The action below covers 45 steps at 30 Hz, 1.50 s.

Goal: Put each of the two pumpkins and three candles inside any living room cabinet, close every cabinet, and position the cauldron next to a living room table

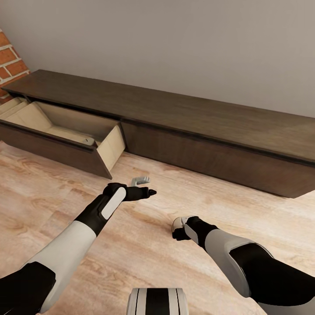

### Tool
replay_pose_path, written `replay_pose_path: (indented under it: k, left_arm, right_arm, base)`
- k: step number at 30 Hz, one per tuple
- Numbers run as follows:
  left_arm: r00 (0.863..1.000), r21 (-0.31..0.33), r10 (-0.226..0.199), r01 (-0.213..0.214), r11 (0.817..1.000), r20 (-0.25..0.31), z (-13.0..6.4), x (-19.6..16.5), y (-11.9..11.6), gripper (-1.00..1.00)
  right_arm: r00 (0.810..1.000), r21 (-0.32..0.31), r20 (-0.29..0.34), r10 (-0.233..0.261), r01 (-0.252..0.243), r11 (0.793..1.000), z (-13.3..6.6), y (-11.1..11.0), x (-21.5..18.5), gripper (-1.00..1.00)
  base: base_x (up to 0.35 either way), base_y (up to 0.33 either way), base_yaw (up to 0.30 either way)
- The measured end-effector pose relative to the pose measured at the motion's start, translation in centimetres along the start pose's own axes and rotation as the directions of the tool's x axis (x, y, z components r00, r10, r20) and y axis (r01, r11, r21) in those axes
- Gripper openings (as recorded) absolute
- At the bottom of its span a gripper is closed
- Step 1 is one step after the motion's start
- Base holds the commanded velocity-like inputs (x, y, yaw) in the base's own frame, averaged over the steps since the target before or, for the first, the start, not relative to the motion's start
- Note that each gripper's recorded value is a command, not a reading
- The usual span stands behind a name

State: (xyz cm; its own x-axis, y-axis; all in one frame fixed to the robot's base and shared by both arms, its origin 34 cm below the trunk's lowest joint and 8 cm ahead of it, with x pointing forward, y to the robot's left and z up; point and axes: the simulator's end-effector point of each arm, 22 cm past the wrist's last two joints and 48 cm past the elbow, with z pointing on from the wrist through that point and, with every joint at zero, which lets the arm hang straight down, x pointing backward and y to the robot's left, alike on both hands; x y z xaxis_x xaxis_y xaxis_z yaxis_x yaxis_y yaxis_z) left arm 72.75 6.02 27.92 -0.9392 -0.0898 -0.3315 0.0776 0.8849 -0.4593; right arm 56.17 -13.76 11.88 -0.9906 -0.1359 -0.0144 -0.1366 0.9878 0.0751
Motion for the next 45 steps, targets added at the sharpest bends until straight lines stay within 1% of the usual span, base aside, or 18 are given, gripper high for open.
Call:
replay_pose_path:
  k: [18, 30, 42, 45]
  left_arm:
    - [1.0, -0.009, -0.001, 0.001, 1.0, 0.001, 0.0, 0.0, 0.2, 1.0]
    - [1.0, -0.012, -0.002, 0.002, 1.0, 0.0, 0.1, 0.1, 0.3, 1.0]
    - [0.999, -0.011, -0.024, 0.024, 1.0, -0.048, 2.4, 2.3, 1.6, 1.0]
    - [0.999, -0.01, -0.025, 0.024, 1.0, -0.047, 2.4, 2.3, 1.6, 1.0]
  right_arm:
    - [1.0, 0.0, 0.0, -0.001, 0.001, 1.0, 0.0, 0.0, 0.0, 1.0]
    - [1.0, 0.0, 0.0, 0.0, 0.0, 1.0, 0.0, 0.0, 0.0, 1.0]
    - [0.998, -0.007, -0.056, 0.003, -0.004, 1.0, 2.6, 0.1, 2.5, 1.0]
    - [0.998, -0.008, -0.058, 0.003, -0.004, 1.0, 2.6, 0.2, 2.6, 1.0]
  base:
    - [0.0, 0.0, 0.0]
    - [0.055, 0.0, 0.0]
    - [0.0, 0.0, 0.0]
    - [0.0, 0.0, 0.0]
